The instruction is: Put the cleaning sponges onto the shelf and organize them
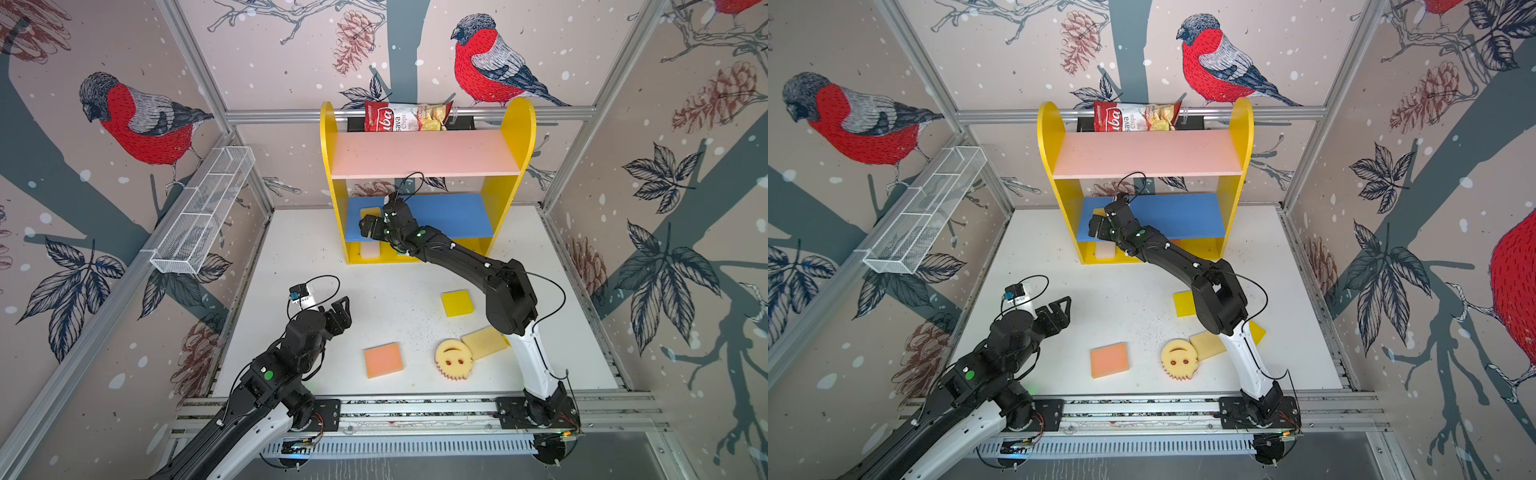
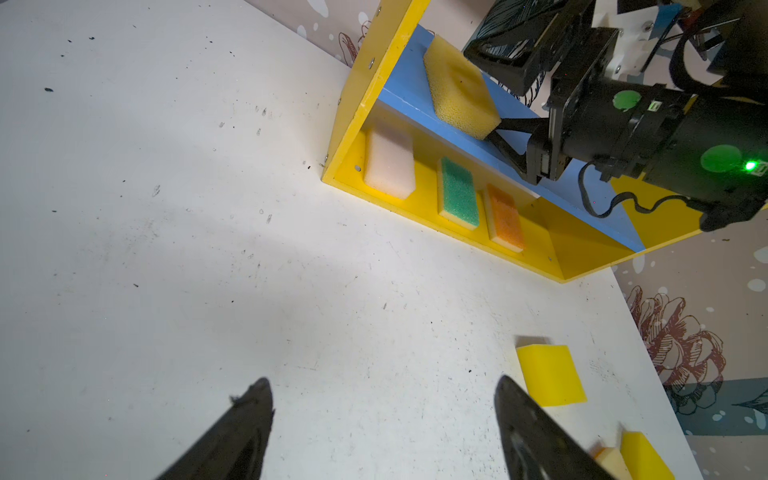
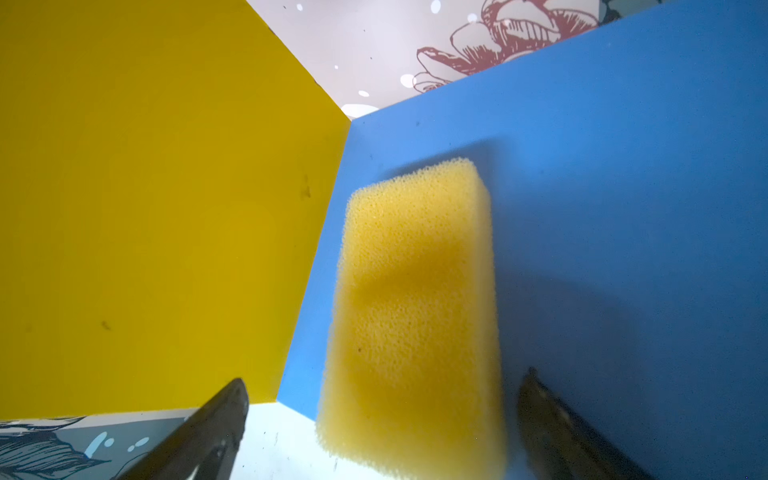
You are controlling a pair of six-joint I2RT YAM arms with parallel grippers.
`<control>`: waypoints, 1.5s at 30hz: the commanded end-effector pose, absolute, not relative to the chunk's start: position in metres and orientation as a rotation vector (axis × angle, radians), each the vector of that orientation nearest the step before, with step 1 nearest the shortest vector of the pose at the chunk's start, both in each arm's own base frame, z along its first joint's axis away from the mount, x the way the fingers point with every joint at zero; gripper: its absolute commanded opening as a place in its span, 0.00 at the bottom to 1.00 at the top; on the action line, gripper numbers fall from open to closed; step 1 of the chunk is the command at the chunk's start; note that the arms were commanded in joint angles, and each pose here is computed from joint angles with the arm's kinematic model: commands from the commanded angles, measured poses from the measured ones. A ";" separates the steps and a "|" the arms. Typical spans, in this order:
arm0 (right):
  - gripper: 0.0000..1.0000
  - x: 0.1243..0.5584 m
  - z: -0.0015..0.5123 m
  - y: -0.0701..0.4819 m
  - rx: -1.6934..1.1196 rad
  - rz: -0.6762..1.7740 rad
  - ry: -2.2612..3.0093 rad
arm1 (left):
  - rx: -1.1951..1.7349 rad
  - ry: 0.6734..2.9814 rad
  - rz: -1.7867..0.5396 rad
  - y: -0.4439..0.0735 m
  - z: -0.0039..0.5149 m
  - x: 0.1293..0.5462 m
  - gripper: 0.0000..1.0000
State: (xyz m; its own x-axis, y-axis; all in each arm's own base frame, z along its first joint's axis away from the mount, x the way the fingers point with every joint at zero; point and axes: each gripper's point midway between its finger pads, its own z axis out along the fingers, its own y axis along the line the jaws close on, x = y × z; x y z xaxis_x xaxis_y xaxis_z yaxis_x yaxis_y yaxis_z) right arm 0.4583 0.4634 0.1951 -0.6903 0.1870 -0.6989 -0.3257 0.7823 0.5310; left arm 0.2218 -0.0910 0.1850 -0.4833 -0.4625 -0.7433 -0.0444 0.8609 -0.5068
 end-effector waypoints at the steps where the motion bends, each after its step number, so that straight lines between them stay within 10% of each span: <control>1: 1.00 0.454 0.189 0.456 -0.099 0.785 2.213 | -0.375 2.026 -0.529 -0.090 0.186 0.221 0.83; 22: 1.00 0.449 0.193 0.402 0.018 0.829 2.152 | -0.389 2.023 -0.530 -0.088 0.186 0.220 0.83; 31: 0.46 0.448 0.189 0.418 -0.015 1.014 2.158 | -0.387 2.029 -0.530 -0.090 0.184 0.221 0.83; 45: 0.39 0.451 0.175 0.446 -0.045 1.104 2.197 | -0.380 2.030 -0.516 -0.090 0.185 0.223 0.83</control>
